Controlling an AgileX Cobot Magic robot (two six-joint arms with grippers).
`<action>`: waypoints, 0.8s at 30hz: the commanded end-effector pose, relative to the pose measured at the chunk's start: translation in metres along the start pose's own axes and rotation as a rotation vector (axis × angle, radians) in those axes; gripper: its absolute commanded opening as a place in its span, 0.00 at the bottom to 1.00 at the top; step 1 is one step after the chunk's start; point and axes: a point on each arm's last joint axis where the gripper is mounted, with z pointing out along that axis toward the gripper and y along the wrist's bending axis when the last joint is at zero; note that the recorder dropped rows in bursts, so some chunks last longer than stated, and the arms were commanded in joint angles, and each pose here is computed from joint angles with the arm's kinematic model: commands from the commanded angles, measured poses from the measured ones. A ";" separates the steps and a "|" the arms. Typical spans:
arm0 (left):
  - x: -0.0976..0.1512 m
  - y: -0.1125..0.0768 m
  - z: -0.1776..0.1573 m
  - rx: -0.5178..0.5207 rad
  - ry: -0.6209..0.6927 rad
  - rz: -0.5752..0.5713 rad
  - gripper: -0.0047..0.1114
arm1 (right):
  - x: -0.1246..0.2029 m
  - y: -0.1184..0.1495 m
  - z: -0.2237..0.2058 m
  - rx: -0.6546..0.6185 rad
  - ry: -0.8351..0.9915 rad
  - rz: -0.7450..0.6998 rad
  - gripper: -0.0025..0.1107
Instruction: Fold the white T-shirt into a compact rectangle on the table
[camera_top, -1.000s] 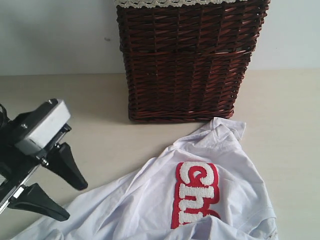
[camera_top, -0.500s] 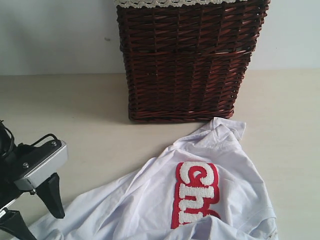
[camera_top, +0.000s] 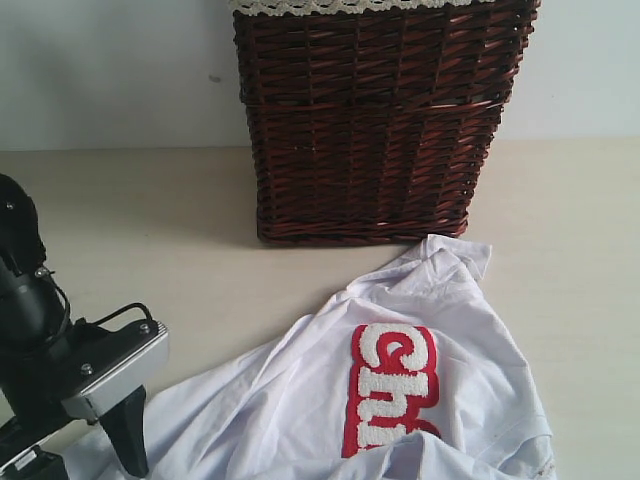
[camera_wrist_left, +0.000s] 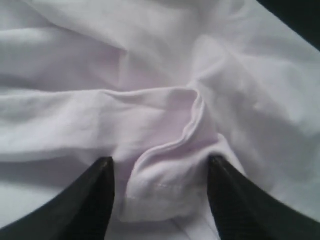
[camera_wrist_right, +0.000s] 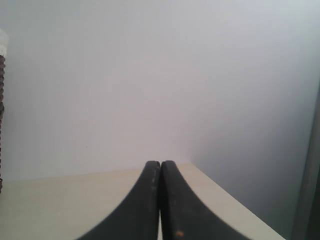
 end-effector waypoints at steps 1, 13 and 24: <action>-0.003 0.001 0.005 0.025 0.001 0.015 0.51 | 0.002 0.000 0.000 -0.004 0.007 -0.007 0.02; 0.002 -0.002 0.005 0.054 0.054 0.009 0.04 | 0.002 0.000 0.000 -0.004 0.007 -0.007 0.02; 0.054 0.036 -0.062 -0.538 0.229 -0.211 0.04 | 0.002 0.000 0.000 -0.004 0.007 -0.007 0.02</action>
